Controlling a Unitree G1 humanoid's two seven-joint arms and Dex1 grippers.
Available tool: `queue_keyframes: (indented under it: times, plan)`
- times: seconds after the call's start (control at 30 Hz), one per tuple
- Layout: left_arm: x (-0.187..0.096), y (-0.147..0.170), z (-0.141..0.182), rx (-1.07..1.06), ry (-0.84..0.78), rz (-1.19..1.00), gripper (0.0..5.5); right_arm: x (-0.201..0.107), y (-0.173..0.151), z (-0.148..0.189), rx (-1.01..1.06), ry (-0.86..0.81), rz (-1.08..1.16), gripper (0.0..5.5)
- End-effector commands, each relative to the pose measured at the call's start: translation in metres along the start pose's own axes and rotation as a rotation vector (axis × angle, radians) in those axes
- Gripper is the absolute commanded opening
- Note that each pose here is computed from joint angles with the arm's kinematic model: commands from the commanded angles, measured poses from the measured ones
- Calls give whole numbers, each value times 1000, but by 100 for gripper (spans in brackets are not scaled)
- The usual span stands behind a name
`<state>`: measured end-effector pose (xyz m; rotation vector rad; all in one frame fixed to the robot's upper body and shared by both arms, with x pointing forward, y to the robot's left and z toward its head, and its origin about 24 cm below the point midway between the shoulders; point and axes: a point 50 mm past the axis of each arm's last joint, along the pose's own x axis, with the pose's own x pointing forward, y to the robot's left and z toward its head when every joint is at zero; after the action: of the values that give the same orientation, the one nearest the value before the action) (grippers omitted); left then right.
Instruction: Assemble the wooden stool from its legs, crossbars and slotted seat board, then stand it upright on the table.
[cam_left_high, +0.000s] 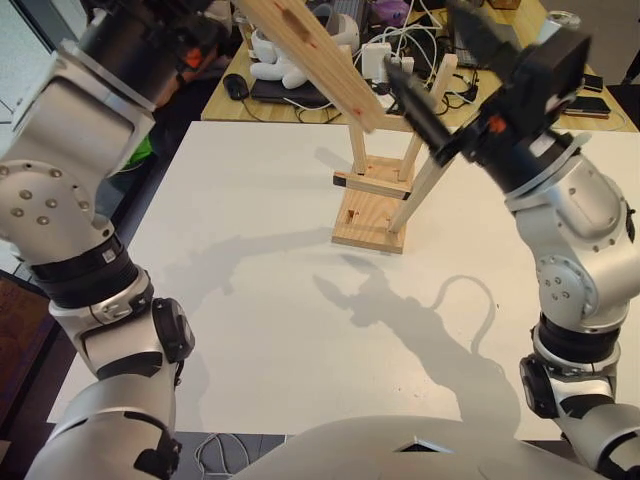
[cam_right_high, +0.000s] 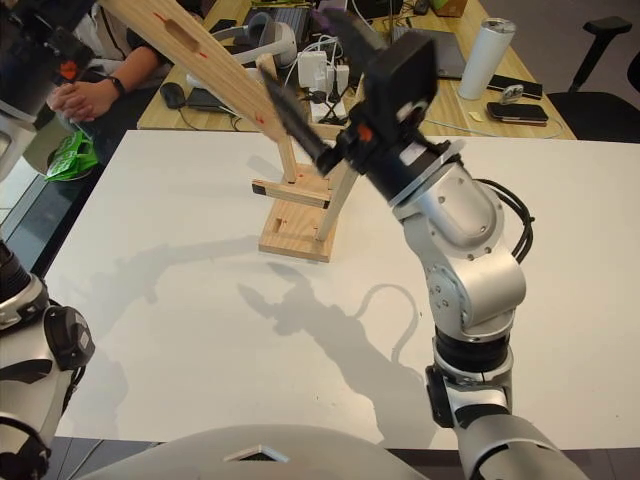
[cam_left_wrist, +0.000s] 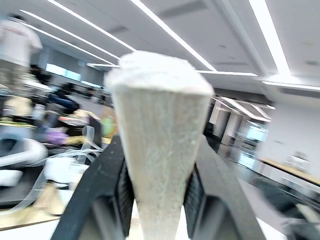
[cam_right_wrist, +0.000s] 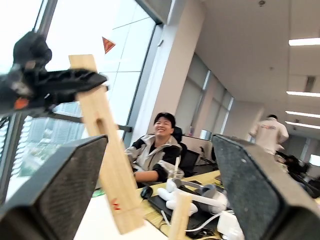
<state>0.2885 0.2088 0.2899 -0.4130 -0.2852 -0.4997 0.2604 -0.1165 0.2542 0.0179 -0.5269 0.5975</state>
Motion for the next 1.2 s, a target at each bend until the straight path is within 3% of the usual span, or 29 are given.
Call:
queue_keyframes:
  times: [0.03,0.2,0.33,0.57,0.9,1.2]
  plan:
    - [-20,17,-54,251,116,280,102,-8,-33,-11,141,53,-313,384]
    - [-38,-21,-118,246,205,343,102,-23,-44,-30,201,164,-492,384]
    - [-39,-33,-130,146,180,425,102,-27,-38,-40,219,229,-489,384]
    - [-59,-27,-157,-80,230,646,102,-25,-41,-41,208,259,-474,384]
    - [-52,-32,-175,-57,218,621,102,-19,-42,-39,202,252,-450,384]
    - [-42,-20,-166,48,152,600,102,-17,-40,-40,206,253,-436,384]
